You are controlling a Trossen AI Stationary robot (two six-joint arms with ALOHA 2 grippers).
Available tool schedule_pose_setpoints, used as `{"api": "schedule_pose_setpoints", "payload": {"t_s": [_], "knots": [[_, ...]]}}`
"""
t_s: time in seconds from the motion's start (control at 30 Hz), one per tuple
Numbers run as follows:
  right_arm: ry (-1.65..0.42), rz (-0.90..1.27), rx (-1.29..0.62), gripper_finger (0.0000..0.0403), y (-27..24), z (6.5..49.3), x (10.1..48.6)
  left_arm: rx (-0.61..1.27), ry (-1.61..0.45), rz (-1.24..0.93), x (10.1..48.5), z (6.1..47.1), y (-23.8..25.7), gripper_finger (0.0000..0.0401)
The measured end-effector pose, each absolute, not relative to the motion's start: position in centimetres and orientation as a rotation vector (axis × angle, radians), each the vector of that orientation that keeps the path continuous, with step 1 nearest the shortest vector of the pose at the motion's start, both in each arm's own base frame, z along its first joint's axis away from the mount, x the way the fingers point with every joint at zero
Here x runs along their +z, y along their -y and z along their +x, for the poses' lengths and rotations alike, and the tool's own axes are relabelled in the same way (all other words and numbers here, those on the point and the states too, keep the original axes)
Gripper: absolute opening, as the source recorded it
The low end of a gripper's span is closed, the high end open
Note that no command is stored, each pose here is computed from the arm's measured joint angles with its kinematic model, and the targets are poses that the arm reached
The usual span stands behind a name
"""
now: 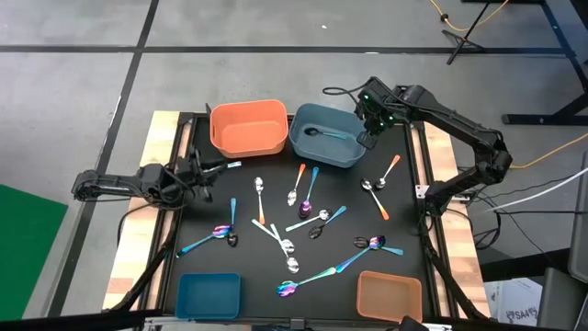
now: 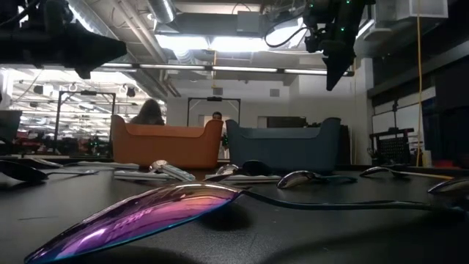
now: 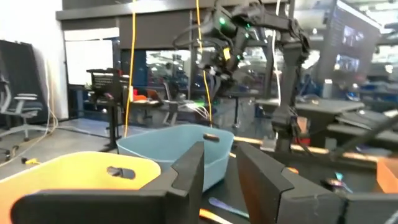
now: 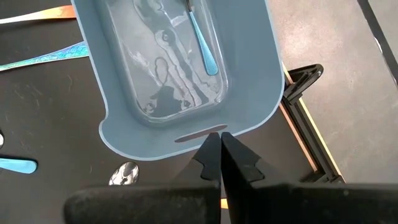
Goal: Sort silverware by color (type)
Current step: Put the white patterned spoon into the top orange bin
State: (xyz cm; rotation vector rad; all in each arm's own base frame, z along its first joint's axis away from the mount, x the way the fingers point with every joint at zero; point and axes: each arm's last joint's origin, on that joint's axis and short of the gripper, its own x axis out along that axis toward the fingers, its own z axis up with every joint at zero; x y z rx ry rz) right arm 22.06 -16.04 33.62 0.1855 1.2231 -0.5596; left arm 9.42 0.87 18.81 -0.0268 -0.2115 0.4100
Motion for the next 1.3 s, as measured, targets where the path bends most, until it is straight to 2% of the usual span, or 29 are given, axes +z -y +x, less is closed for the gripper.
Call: {"api": "schedule_pose_setpoints", "payload": {"t_s": [0.17, 0.53, 0.73, 0.93, 1.1, 1.3], "knots": [[-1.223, 0.185, -0.560, 0.0000, 16.0, 22.1, 33.6, 0.475, 0.225, -0.049, 18.9, 9.3, -1.0, 0.0096], [-1.223, 0.186, -0.560, 0.0000, 16.0, 22.1, 33.6, 0.549, 0.241, -0.105, 18.9, 9.2, -1.2, 0.0173], [-1.199, 0.179, -0.565, 0.0000, 16.2, 22.3, 33.7, 0.529, 0.289, -0.161, 19.7, 9.0, -1.2, 0.0176], [-1.195, 0.178, -0.566, 0.0000, 16.2, 22.3, 33.7, 0.539, 0.281, -0.100, 22.9, 8.9, -1.2, 0.0176], [-1.195, 0.178, -0.566, 0.0000, 16.2, 22.3, 33.7, 0.611, 0.139, -0.042, 25.9, 9.4, -1.4, 0.0176], [-1.195, 0.178, -0.566, 0.0000, 16.2, 22.3, 33.7, 0.690, -0.125, -0.017, 28.5, 10.4, -1.6, 0.0176]]}}
